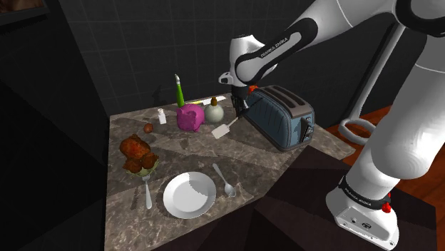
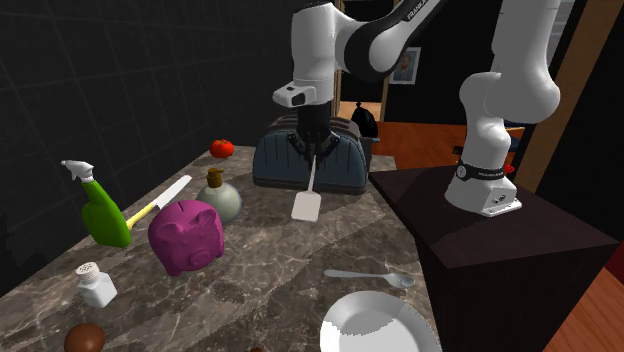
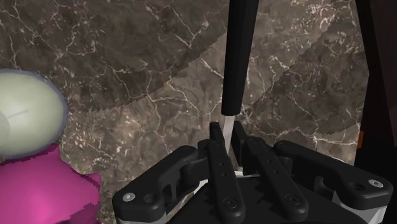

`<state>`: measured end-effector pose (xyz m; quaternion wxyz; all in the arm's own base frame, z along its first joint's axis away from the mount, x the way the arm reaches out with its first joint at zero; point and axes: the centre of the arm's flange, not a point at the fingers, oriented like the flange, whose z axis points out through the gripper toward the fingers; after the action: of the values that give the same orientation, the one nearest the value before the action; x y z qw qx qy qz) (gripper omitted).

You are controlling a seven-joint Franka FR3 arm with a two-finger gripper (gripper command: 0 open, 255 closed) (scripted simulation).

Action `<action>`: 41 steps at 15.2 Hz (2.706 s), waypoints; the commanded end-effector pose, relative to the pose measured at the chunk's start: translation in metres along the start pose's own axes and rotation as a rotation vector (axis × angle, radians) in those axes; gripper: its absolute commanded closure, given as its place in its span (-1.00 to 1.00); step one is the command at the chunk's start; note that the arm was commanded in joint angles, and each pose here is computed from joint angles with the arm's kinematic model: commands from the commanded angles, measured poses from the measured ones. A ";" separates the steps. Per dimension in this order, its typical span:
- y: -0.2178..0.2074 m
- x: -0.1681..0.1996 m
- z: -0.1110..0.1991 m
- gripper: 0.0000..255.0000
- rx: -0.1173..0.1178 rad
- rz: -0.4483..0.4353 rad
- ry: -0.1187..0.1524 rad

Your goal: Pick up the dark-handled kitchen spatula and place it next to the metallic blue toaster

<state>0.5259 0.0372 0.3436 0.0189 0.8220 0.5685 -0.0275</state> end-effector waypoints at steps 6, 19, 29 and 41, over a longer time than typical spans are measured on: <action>0.000 0.003 0.037 1.00 -0.001 0.000 0.000; 0.000 0.008 0.105 1.00 -0.001 0.000 0.000; 0.000 0.011 0.158 1.00 -0.001 0.000 0.000; 0.000 0.013 0.178 1.00 -0.001 0.000 0.000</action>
<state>0.5260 0.0379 0.1648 0.0190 0.8220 0.5685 -0.0272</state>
